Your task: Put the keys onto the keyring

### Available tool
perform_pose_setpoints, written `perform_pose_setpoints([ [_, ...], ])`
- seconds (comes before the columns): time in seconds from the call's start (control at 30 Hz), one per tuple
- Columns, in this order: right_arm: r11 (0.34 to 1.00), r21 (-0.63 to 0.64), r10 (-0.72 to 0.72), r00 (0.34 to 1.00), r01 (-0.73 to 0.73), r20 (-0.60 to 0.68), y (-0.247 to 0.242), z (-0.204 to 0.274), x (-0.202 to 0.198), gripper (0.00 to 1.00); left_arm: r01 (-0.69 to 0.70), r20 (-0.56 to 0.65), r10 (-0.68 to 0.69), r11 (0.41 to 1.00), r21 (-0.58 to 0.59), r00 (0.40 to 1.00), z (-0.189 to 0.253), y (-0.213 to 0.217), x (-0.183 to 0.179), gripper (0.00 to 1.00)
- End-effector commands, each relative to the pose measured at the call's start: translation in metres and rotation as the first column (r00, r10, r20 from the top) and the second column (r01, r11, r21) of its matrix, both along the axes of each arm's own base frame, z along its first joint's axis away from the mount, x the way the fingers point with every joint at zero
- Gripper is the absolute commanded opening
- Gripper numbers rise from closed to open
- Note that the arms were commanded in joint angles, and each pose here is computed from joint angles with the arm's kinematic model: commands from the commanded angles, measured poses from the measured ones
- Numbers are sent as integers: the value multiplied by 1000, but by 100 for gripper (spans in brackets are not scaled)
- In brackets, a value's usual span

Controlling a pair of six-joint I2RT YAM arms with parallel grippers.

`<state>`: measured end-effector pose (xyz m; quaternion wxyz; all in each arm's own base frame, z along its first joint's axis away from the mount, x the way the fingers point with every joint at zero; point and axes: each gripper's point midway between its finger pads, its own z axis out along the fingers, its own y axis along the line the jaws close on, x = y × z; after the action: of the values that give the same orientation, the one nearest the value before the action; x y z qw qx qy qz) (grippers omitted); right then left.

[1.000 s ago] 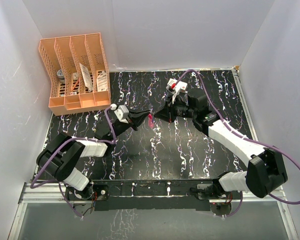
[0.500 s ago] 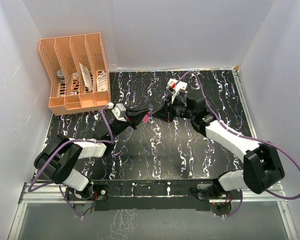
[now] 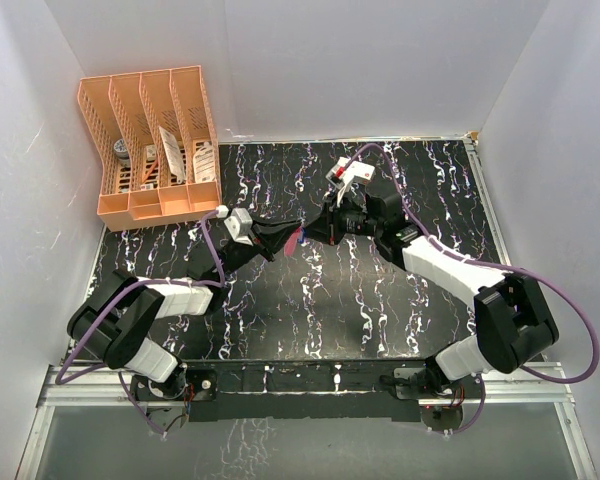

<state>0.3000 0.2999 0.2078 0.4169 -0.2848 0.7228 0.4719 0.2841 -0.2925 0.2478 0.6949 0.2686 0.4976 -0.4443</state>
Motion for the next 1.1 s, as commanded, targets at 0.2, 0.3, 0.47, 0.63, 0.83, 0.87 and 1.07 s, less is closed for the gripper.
perform_pose_setpoints([
  [0.2,982,-46,-180,980,184,80,-22,21,32,24,-6,219,40,988,-153,975,67,19,-24,0],
  [0.3,961,-67,-260,960,267,99,-40,20,39,29,-16,217,53,986,-166,975,70,23,-25,0],
  [0.47,959,24,-280,934,282,220,-50,62,26,41,-10,151,41,980,-197,988,67,24,-24,0],
  [0.63,973,96,-232,914,212,334,-52,87,2,50,20,71,-4,974,-226,997,61,23,-27,0],
  [0.83,985,114,-163,916,130,367,-45,89,-11,52,78,15,-77,966,-247,997,59,16,-31,0],
  [0.87,986,112,-157,920,124,360,-44,88,-11,51,93,13,-93,965,-246,996,60,14,-32,0],
  [1.07,985,129,-148,932,110,331,-40,84,-11,47,164,12,-166,958,-235,986,61,5,-37,0],
])
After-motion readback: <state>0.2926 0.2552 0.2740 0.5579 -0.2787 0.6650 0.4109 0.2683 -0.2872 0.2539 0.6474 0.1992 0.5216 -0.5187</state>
